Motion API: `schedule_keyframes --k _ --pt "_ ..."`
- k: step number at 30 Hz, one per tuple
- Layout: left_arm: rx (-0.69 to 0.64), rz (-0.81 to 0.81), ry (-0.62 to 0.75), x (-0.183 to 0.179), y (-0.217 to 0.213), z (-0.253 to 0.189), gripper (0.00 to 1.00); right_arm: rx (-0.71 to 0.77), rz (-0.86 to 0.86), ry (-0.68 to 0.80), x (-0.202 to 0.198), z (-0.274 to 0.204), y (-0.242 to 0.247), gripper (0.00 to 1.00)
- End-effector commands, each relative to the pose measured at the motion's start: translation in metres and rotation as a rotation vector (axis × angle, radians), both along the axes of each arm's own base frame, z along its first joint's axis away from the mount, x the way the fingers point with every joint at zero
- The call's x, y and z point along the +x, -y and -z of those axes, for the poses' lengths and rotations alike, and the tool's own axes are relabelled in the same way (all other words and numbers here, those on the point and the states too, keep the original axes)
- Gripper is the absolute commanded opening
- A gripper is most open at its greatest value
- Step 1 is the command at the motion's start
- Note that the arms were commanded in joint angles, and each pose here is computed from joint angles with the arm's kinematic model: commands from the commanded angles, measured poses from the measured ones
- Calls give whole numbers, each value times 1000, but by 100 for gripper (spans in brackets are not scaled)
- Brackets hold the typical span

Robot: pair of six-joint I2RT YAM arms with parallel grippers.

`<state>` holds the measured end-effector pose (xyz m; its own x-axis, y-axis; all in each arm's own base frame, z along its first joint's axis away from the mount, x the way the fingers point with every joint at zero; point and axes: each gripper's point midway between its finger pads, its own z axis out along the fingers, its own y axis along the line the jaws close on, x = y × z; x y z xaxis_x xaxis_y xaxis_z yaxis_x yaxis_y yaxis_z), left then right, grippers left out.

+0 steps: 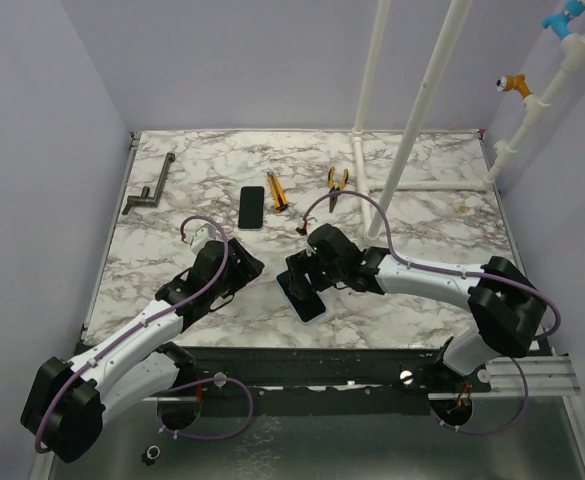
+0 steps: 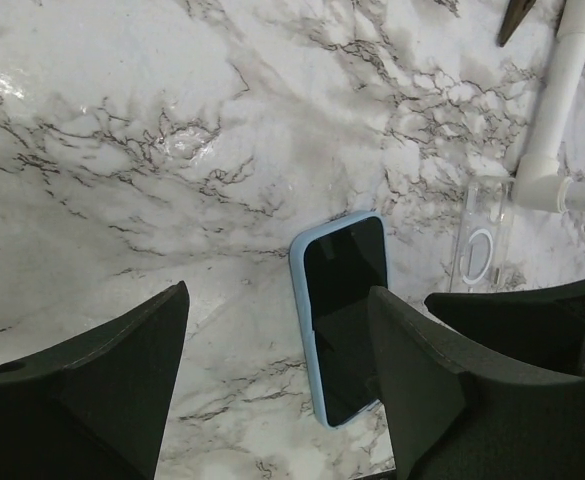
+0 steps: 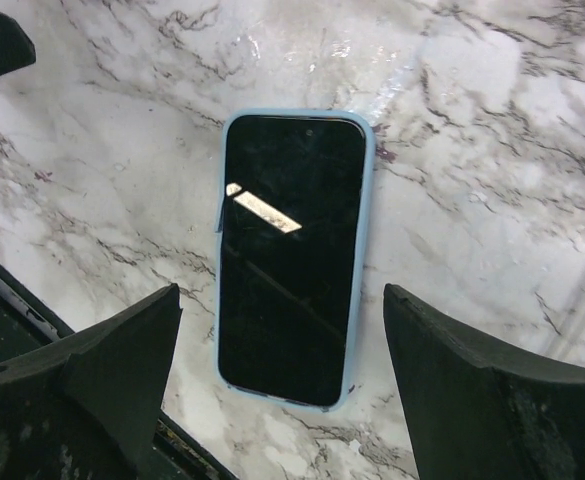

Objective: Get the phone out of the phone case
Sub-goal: Adjust the phone at the center of the board, then pick up the phone at the center of the board.

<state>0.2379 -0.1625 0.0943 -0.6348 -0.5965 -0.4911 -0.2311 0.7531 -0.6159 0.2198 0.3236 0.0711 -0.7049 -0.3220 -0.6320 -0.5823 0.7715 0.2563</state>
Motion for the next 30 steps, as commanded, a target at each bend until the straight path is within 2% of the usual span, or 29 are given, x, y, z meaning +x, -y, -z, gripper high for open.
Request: schedule_keyframes --k 1,6,30 --pt "44 -26 -48 -8 -11 12 74 -123 -53 -82 -8 21 7 86" --pt "37 -35 -54 -8 -11 14 74 -115 -37 -95 -5 20 2 86" --pt "55 -28 -63 -8 -12 21 75 -255 -39 -108 -4 44 -12 88"
